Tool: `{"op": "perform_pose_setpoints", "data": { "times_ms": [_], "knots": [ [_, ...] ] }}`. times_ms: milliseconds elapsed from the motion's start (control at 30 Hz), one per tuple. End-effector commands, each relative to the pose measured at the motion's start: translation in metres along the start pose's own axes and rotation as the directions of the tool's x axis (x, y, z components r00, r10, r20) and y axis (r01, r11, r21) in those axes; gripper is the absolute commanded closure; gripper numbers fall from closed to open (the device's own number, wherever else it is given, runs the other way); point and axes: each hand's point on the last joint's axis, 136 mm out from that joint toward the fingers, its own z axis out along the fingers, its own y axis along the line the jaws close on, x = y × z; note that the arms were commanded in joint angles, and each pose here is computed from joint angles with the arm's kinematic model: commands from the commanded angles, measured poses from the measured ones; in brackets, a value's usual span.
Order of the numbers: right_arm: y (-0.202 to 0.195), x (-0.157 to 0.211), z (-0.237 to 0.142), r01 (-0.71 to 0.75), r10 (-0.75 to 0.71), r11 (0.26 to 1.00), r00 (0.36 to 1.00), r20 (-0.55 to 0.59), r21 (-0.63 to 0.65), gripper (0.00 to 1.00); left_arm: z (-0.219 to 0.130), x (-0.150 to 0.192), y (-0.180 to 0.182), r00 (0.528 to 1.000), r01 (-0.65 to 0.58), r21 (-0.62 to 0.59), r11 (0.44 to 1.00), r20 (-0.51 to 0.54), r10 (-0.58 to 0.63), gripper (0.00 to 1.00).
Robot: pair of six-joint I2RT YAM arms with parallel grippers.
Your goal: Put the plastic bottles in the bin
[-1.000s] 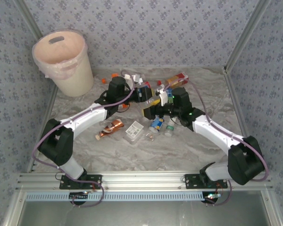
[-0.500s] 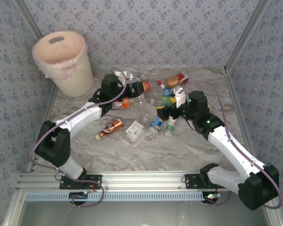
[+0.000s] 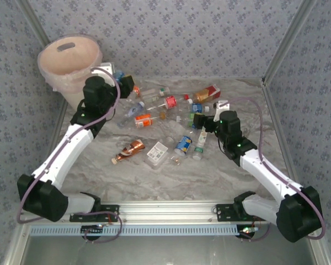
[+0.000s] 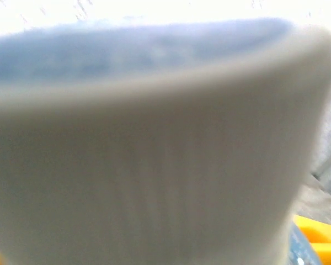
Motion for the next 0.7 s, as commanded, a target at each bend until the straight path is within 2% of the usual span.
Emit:
{"op": "perform_pose_setpoints", "data": {
  "times_ms": [0,133,300,500,667],
  "knots": [
    [-0.005,-0.017,0.002,-0.046,0.043,0.999,0.996,0.084,0.027,0.00,-0.022,-0.067,0.035,0.971,-0.063,-0.194,0.979,0.215,0.105,0.38],
    [-0.003,-0.017,0.007,-0.050,0.048,0.998,0.996,0.069,0.024,0.00,-0.027,-0.115,0.070,0.934,-0.023,-0.269,0.963,0.338,0.117,0.38],
    [-0.001,-0.014,0.013,-0.042,0.041,0.999,0.998,0.051,0.020,0.00,-0.008,-0.150,0.098,0.931,-0.078,-0.317,0.945,0.317,0.183,0.38],
    [0.008,-0.006,0.019,-0.025,0.025,1.000,1.000,-0.014,-0.017,0.00,0.031,-0.144,0.150,0.959,-0.106,-0.446,0.889,0.192,0.210,0.38],
    [0.011,-0.005,0.022,-0.021,0.020,0.999,0.999,-0.035,-0.027,0.00,0.049,-0.139,0.198,0.975,-0.027,-0.504,0.863,0.176,0.133,0.38]
  ]
}}
